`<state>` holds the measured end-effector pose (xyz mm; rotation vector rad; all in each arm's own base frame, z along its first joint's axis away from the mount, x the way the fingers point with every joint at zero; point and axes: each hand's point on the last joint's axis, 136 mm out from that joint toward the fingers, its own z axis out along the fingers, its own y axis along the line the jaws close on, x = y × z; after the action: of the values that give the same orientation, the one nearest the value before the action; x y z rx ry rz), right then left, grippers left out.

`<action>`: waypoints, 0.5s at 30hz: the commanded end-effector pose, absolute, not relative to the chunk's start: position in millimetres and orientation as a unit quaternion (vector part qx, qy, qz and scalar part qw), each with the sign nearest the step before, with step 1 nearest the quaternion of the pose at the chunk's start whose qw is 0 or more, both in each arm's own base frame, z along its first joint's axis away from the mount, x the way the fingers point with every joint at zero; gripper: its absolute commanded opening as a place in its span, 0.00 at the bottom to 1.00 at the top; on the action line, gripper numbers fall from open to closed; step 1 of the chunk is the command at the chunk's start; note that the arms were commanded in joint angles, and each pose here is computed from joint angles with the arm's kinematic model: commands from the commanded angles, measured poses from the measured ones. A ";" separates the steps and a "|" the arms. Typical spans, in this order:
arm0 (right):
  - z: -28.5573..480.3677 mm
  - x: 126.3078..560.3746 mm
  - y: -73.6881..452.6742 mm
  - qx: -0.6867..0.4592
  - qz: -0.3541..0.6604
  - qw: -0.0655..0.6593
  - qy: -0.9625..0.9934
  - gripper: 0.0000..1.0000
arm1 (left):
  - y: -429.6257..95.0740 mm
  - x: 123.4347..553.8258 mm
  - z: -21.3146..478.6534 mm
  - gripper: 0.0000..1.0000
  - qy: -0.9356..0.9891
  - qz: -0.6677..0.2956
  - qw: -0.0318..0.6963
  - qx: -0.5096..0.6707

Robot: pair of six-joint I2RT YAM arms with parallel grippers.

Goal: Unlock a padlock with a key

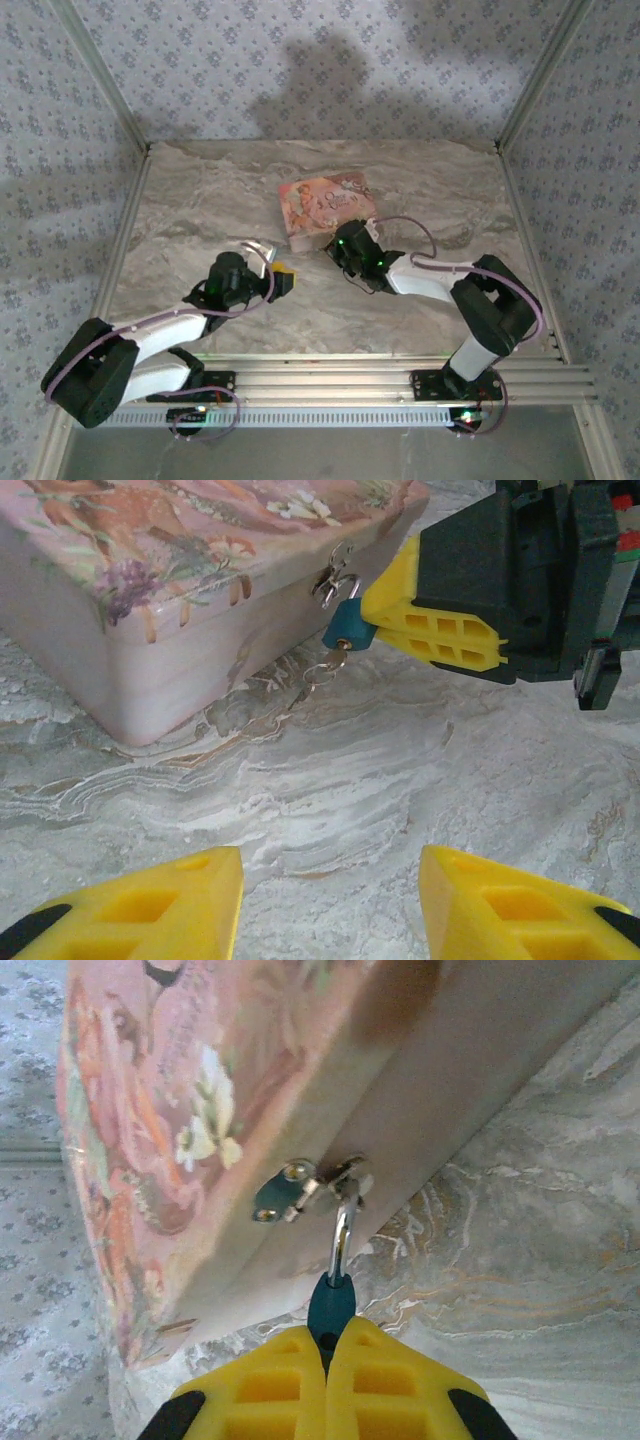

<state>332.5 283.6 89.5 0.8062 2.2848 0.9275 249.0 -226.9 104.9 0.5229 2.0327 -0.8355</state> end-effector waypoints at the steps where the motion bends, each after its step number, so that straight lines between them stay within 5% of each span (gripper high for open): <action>1: 86.2 344.7 280.0 0.322 0.328 0.297 0.837 0.00 | -222.1 247.4 103.3 0.49 0.815 -0.327 0.430 0.210; 7: 65.6 347.6 274.5 0.353 0.325 0.300 0.824 0.00 | -219.0 245.4 99.6 0.49 0.818 -0.321 0.428 0.210; 15: 103.7 362.2 266.2 0.361 0.320 0.358 0.799 0.00 | -215.9 244.5 100.4 0.49 0.818 -0.314 0.432 0.212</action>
<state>345.5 274.8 68.5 0.8990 2.2054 0.8338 245.0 -220.1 101.8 0.5199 2.0426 -0.8058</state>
